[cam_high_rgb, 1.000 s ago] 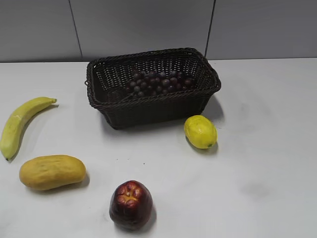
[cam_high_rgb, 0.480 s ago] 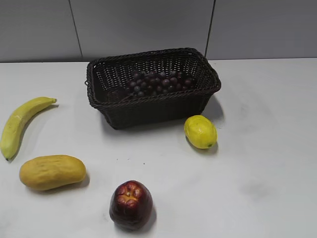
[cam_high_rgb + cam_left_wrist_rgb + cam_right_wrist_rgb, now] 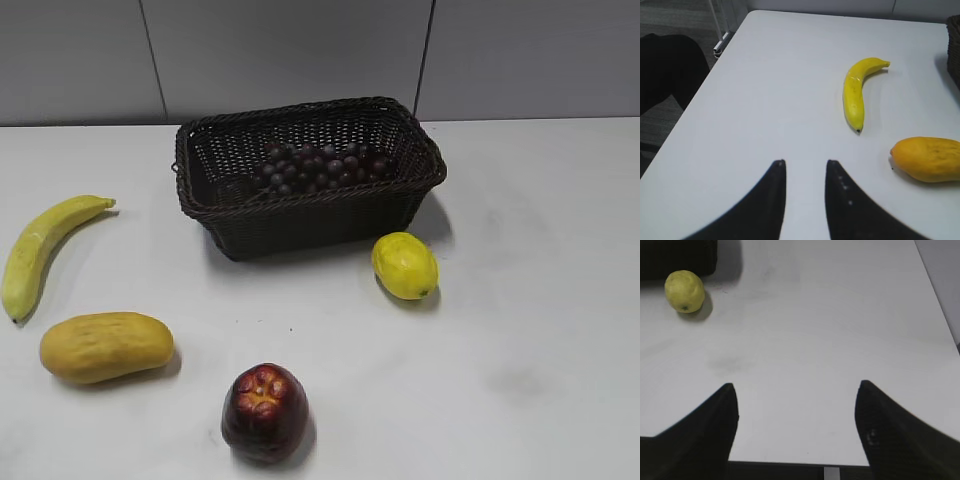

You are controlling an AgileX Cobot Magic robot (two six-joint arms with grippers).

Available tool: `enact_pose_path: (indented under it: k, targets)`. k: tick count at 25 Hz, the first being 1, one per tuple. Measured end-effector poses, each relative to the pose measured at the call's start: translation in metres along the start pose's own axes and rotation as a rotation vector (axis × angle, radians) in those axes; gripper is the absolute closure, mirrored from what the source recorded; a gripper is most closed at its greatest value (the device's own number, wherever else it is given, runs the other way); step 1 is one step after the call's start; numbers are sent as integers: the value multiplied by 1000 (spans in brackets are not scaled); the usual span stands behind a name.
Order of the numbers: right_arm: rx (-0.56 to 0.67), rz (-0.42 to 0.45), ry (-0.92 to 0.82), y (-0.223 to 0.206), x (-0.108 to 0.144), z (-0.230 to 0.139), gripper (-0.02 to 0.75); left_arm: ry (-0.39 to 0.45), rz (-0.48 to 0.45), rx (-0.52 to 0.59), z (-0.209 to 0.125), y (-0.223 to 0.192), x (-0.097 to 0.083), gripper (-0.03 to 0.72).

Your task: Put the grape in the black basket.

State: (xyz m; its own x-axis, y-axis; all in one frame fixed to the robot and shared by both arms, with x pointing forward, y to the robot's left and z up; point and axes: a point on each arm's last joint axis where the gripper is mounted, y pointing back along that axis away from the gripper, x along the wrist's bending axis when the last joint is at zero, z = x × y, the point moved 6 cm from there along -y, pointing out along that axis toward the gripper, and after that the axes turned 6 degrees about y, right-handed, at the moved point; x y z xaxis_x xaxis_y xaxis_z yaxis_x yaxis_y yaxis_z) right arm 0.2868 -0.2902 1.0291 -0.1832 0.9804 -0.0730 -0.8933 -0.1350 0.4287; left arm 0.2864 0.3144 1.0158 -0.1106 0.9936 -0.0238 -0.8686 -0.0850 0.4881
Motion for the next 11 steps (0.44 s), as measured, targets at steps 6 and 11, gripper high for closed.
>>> enact_pose_path:
  k: [6,11]
  targets:
    - [1,-3,-4,0,-1,0,186,0,0,0,0,0,0,471]
    - [1,-3,-4,0,-1,0,186,0,0,0,0,0,0,471]
